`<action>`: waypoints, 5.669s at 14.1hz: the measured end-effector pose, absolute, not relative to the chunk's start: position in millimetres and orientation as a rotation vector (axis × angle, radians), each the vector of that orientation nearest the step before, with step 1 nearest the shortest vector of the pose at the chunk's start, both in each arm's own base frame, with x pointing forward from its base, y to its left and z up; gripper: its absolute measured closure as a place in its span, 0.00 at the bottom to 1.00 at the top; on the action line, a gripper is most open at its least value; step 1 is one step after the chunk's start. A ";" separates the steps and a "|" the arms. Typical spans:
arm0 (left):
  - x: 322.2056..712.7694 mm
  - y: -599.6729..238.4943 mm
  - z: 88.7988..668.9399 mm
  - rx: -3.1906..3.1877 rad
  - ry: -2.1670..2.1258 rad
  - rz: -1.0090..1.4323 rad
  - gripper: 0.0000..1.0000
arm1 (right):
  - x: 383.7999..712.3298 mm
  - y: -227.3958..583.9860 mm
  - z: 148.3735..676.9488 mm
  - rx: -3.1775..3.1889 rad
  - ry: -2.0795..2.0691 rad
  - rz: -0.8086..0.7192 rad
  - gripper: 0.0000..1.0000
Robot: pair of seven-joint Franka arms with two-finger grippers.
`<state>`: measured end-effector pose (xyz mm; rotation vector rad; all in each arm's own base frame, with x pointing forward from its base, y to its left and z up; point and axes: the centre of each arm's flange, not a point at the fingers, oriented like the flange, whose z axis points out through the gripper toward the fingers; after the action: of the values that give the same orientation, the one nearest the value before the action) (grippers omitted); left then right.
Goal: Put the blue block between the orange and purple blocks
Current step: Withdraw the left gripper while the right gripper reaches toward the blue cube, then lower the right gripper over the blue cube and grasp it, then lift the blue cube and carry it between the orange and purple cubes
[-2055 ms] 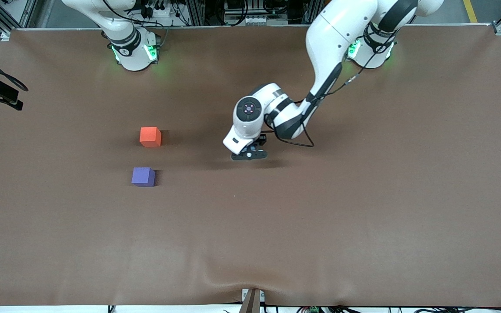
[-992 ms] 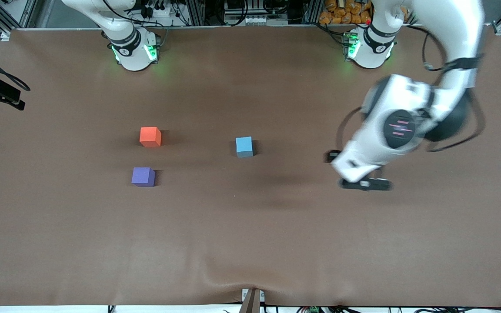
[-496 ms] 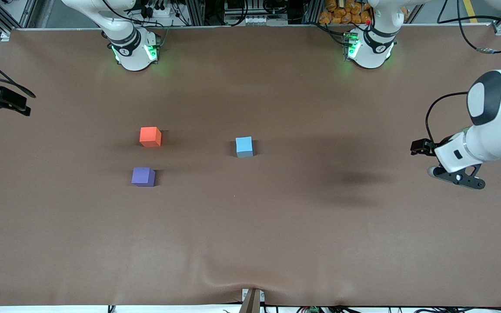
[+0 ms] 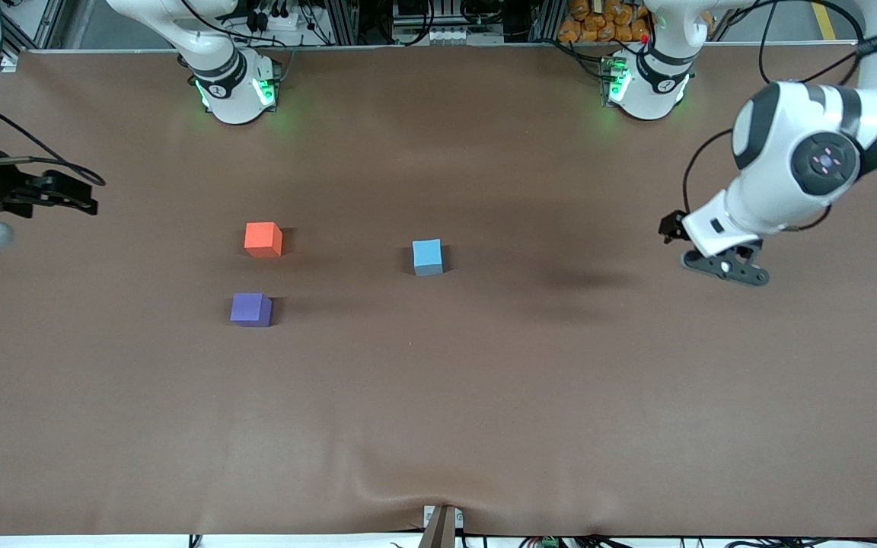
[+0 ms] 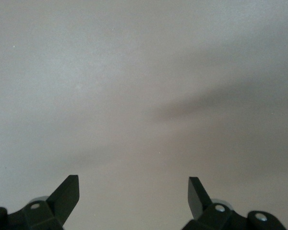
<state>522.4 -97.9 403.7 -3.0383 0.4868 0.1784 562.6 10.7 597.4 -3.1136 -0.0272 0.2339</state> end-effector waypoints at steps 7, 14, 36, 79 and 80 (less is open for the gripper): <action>536.7 -86.5 528.6 -3.032 0.418 -0.039 0.00 | 558.5 83.2 593.3 -3.080 0.167 0.263 0.00; 532.7 -50.2 614.2 -3.048 0.303 -0.002 0.00 | 559.0 196.2 559.2 -3.025 0.257 0.293 0.00; 517.7 -72.5 627.1 -3.118 0.066 0.111 0.00 | 532.1 440.6 330.5 -3.057 0.195 0.257 0.00; 518.9 -97.9 640.9 -3.110 0.307 0.006 0.00 | 590.8 295.6 390.9 -3.178 0.198 0.250 0.47; 519.0 -97.2 640.8 -3.110 0.305 0.006 0.00 | 595.8 278.8 383.8 -3.192 0.229 0.263 0.47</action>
<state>519.0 -97.2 640.8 -3.1103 0.3045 0.0062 595.8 278.8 383.8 -3.1924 0.2285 0.2630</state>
